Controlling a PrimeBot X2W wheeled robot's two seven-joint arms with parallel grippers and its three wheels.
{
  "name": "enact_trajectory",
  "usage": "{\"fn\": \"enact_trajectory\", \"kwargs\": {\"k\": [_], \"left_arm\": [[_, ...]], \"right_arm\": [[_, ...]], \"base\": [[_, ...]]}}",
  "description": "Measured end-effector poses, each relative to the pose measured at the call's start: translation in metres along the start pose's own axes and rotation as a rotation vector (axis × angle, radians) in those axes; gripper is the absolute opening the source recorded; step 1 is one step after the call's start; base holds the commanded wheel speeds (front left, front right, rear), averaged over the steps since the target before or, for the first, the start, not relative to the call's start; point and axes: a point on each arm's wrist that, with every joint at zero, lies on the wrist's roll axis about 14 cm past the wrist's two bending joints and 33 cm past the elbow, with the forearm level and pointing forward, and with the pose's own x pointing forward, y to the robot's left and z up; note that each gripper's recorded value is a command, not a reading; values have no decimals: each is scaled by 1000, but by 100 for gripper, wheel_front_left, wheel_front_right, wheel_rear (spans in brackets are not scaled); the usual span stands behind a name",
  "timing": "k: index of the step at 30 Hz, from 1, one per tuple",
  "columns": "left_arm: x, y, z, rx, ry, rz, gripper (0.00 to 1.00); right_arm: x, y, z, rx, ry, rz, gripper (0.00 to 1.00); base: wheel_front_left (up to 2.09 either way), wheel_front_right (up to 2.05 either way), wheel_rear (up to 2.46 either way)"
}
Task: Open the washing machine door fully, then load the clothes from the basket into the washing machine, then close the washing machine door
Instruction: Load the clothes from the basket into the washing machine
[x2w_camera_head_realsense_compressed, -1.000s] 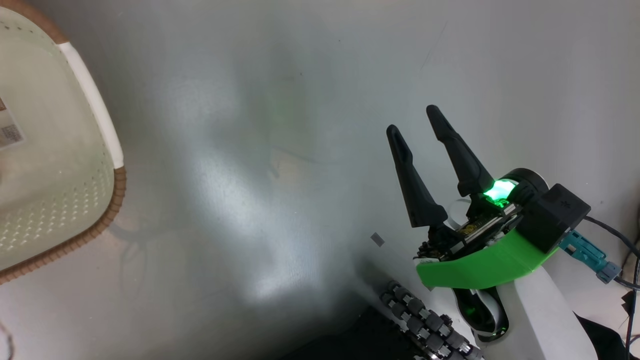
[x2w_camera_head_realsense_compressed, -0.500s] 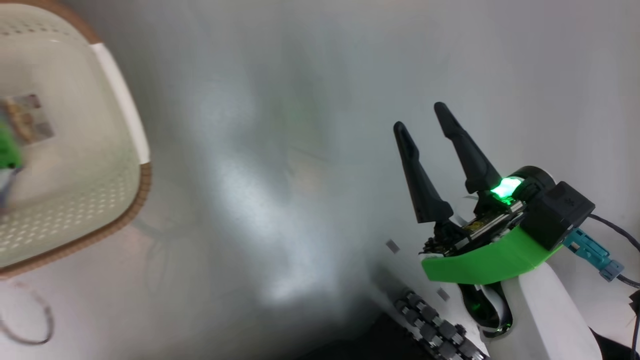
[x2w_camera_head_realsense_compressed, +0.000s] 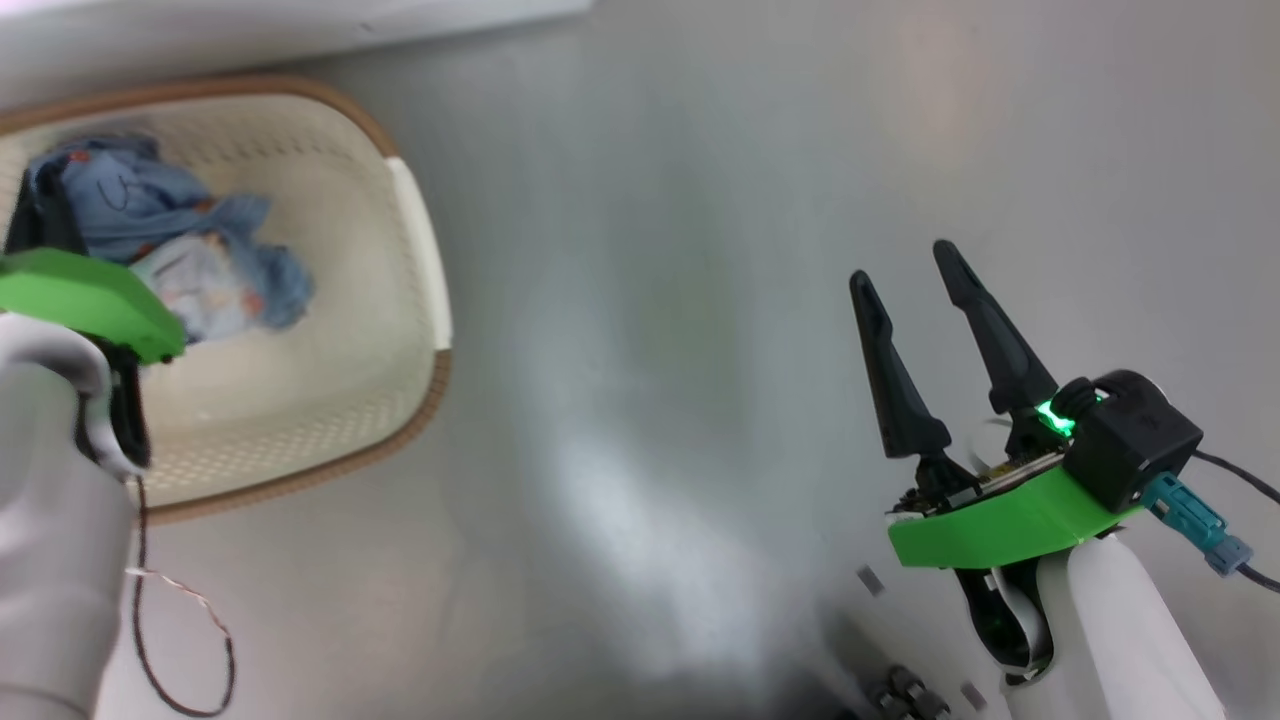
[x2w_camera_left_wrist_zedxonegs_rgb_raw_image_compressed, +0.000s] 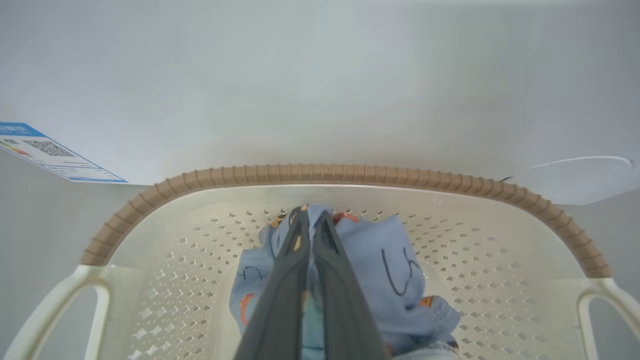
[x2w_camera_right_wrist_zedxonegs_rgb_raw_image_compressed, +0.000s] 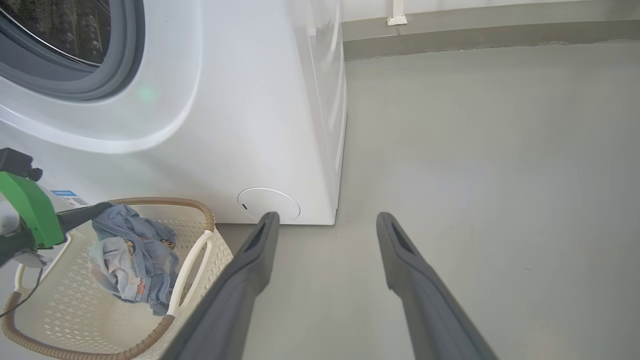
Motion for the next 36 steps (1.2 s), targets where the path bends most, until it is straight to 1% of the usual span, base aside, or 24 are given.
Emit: {"fn": "enact_trajectory", "kwargs": {"k": [5, 8, 15, 27, 36], "left_arm": [[-38, 2, 31, -37, -114, 10, 0], [-62, 2, 48, -45, -177, 12, 0], [-122, 11, 79, -51, -304, 32, 0], [-232, 13, 87, -29, -417, 55, 0], [-295, 11, 83, -24, -459, 65, 0]], "right_arm": [[-8, 5, 12, -16, -19, 7, 100], [-14, 10, 16, -17, -23, 18, 100], [-27, 22, 39, -11, -73, 41, 100], [-74, 34, 71, -3, -116, 55, 100], [-108, 44, 96, -5, -169, 73, 100]], "base": [[0, 0, 0], [0, 0, 0], [0, 0, 0], [0, 0, 0], [0, 0, 0]]}}
